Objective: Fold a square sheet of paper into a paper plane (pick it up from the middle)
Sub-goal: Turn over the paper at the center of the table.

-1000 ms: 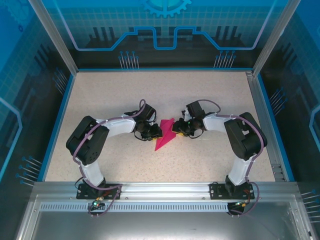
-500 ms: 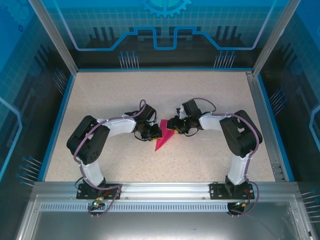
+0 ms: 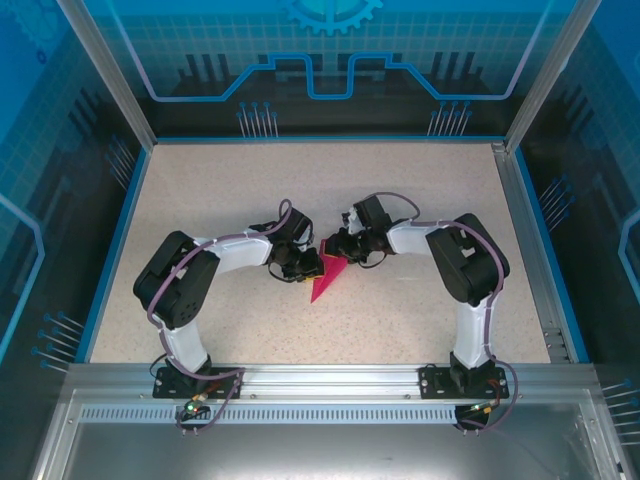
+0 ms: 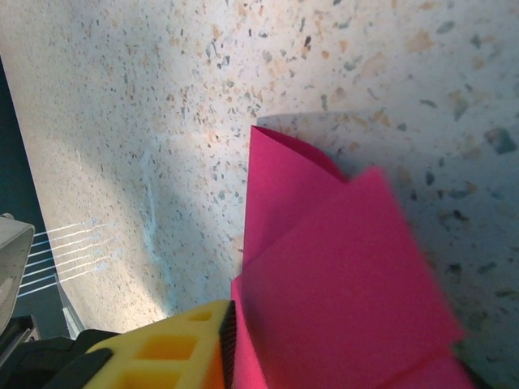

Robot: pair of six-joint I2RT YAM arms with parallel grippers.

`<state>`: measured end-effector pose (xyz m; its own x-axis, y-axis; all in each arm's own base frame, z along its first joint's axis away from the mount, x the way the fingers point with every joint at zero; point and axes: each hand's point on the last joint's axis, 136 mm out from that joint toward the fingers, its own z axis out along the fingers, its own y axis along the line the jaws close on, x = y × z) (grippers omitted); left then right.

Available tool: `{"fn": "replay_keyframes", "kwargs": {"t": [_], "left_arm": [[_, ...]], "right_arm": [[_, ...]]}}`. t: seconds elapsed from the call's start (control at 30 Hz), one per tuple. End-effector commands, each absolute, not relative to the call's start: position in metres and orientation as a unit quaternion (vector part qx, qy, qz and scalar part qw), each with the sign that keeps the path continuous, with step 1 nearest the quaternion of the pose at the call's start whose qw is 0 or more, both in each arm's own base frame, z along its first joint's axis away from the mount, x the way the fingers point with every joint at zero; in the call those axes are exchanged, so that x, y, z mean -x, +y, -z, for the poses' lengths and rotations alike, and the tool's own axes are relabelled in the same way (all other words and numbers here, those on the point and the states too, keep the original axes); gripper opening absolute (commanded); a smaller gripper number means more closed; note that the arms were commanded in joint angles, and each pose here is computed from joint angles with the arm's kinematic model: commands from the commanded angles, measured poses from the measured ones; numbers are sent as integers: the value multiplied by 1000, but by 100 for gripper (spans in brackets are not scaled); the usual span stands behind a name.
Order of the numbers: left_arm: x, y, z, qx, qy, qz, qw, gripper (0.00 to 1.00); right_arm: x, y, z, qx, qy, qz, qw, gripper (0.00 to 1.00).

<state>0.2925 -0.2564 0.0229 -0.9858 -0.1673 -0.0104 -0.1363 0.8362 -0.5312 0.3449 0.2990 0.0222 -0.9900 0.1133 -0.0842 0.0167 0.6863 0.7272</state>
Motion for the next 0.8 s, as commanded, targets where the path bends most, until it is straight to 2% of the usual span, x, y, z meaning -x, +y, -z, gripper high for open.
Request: {"fn": "replay_keyframes", "kwargs": {"t": [0.0,0.3,0.77], "left_arm": [[-290,-253,-30,79,958,275,36,19],[-298,-244,-62,85,952,279,98,21],[-298,-199,-97,136,942,233,202,25]], "right_arm": [[-343,306,-22,-25,917,-394,56,22],[-340,287,-38,-9,931,-357,78,11],[-328,241,-87,38,961,-242,132,10]]}}
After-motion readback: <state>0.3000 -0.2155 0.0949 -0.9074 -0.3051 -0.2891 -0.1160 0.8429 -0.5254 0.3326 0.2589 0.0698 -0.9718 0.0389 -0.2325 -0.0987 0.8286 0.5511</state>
